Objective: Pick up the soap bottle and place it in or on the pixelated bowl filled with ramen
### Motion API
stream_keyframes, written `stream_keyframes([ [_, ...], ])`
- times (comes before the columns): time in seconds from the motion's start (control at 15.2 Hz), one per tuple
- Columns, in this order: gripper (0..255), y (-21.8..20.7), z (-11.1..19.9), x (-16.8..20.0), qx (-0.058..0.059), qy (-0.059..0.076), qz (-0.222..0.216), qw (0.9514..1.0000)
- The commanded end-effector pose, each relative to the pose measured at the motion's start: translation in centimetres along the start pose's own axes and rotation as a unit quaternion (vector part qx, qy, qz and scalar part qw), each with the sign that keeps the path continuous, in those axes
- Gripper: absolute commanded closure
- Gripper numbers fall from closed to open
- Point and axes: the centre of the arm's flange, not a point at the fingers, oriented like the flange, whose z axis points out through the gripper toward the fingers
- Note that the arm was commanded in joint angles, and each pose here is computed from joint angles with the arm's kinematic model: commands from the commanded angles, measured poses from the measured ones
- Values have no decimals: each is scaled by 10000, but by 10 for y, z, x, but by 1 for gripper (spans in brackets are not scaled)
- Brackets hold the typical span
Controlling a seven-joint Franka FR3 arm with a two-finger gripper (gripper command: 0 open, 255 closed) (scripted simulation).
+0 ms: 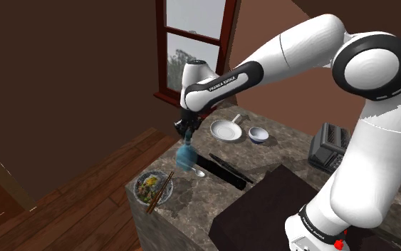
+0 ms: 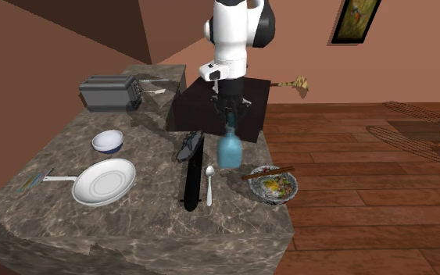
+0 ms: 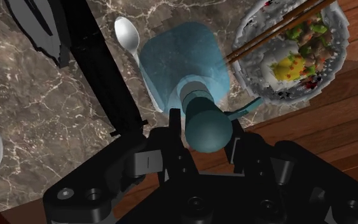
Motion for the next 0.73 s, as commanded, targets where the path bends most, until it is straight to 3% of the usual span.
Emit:
stream_keyframes([
  [0.0, 255, 1, -12, -1, 0, 1, -1, 10000],
  [0.46, 255, -1, -45, 0, 0, 1, -1, 10000],
  [0.66, 255, -37, -61, -1, 0, 1, -1, 10000],
])
